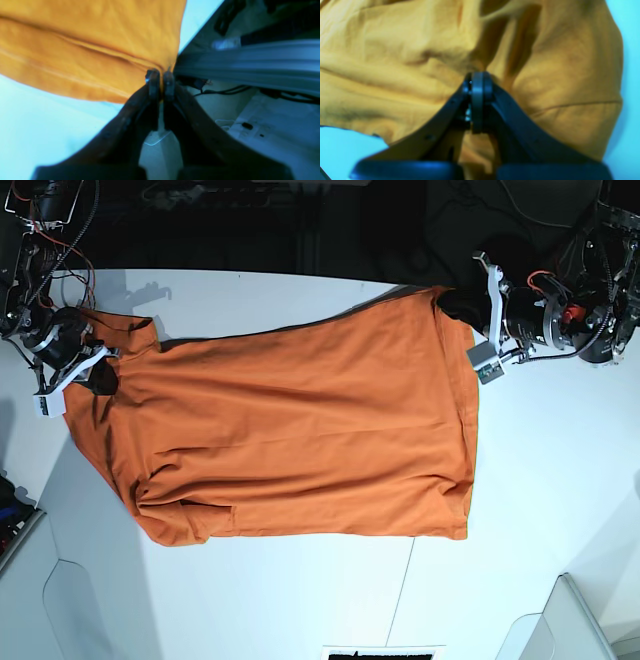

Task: Layout the t-shirt on the table in an organized manner, then fold the t-shirt properly
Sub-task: 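Pull the held shirt corner with the left gripper away from the right gripper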

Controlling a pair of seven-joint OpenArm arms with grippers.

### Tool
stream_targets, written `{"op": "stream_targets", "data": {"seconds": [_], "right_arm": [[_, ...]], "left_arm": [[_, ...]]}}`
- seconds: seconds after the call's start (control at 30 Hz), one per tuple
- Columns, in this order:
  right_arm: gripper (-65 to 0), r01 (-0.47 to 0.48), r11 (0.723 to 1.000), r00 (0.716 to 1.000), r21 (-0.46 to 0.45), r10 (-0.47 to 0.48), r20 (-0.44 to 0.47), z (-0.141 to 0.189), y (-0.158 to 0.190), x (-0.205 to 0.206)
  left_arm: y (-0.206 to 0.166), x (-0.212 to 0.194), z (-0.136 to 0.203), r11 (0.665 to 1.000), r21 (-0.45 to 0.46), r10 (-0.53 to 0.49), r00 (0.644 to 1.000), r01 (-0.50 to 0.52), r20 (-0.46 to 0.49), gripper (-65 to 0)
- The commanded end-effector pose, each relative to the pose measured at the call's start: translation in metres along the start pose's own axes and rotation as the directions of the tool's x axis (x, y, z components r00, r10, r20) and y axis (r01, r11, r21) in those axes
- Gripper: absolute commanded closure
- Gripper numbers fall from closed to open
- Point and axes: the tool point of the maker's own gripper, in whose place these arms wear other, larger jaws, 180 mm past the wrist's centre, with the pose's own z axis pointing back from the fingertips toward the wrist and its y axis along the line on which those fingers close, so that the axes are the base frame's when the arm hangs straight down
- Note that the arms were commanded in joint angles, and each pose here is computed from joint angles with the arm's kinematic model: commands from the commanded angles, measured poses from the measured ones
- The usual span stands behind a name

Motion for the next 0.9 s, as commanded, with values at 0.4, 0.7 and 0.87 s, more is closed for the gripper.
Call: {"op": "stream_targets", "data": {"seconds": [0.4, 0.7, 0.87], "right_arm": [[0.0, -0.001, 1.0, 1.0, -0.007, 0.001, -0.001, 0.004, -0.005, 0.007], [-15.4, 0.07, 0.998, 0.99, 0.002, -0.07, 0.121, 0.016, -0.016, 0.052], [-17.8, 0.137, 0.99, 0.967, -0.035, -0.126, 0.219, 0.047, -0.05, 0.088]], "left_arm": [[0.008, 0.002, 0.015, 0.999, 0.034, 0.011, 0.999, -0.012, 0.04, -30.0], [0.029, 0.005, 0.043, 0.991, 0.115, 0.059, 0.991, -0.073, 0.12, -30.0], [0.022, -0.016, 0.041, 0.987, 0.101, 0.115, 0.988, -0.125, 0.103, -30.0]]}}
